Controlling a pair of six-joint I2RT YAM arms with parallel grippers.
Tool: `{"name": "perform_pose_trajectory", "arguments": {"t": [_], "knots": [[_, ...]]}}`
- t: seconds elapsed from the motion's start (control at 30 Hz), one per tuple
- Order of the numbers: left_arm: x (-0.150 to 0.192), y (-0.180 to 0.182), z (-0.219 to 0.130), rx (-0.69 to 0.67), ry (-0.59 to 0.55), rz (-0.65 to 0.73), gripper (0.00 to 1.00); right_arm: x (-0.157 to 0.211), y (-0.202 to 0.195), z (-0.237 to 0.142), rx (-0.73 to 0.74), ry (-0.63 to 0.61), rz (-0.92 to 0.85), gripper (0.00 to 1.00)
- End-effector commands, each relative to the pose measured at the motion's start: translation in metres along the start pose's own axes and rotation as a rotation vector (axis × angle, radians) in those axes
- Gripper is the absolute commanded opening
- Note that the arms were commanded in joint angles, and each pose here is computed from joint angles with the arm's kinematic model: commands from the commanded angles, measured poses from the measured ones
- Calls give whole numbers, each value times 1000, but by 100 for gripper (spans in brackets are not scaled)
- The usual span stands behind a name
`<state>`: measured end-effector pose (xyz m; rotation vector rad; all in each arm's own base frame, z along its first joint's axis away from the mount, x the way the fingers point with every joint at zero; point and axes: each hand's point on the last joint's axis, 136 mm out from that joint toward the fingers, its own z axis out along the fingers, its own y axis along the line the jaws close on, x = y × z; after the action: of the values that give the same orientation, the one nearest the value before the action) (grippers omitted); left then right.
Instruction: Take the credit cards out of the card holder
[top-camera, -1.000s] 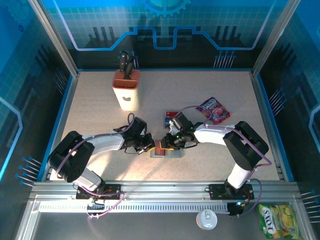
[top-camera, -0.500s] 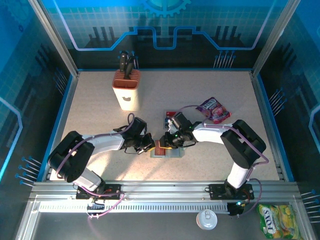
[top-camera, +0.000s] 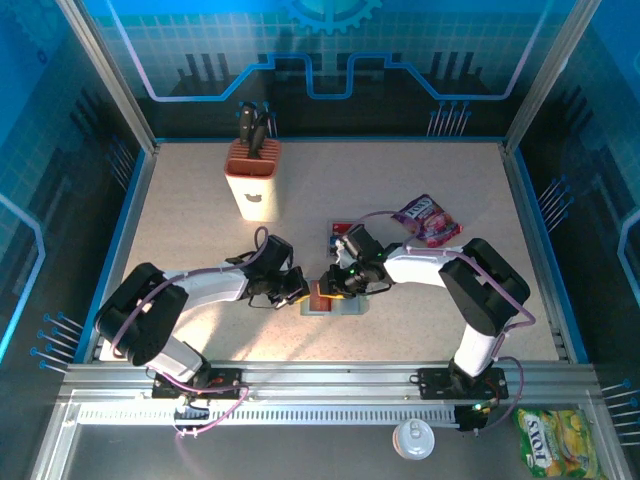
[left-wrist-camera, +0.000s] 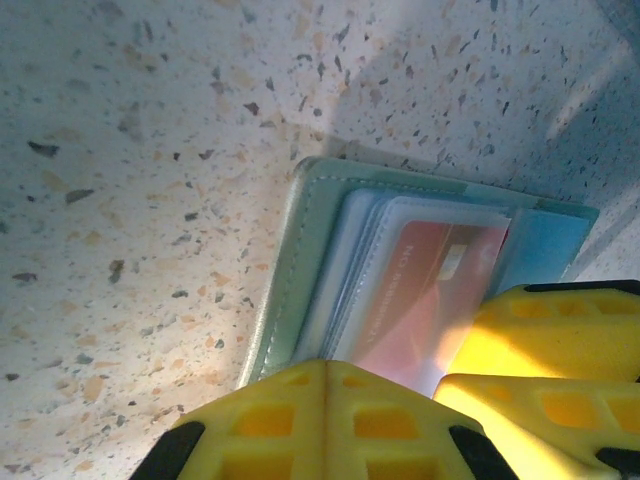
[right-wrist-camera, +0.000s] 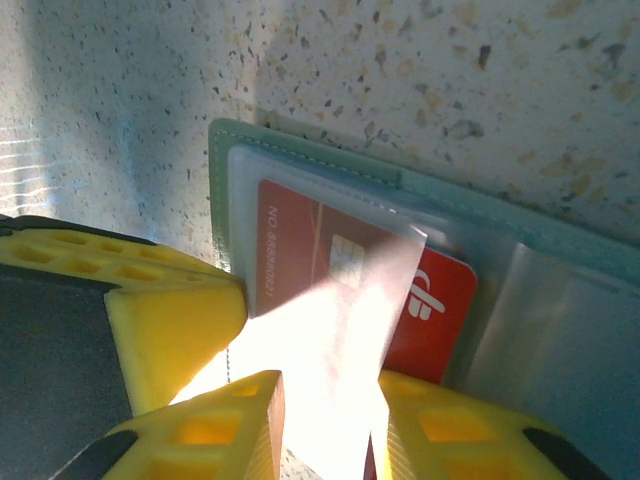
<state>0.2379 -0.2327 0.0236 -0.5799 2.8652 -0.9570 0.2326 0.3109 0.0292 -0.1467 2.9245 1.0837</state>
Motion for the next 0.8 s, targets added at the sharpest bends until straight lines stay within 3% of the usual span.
{"name": "perform_pose_trajectory", "arguments": {"t": [0.0, 0.77], "knots": [[2, 14, -3, -46, -1, -7, 4, 6, -4, -2, 58, 15, -23, 30], [-1, -10, -13, 14, -6, 18, 4, 1, 8, -19, 62, -18, -72, 31]]}}
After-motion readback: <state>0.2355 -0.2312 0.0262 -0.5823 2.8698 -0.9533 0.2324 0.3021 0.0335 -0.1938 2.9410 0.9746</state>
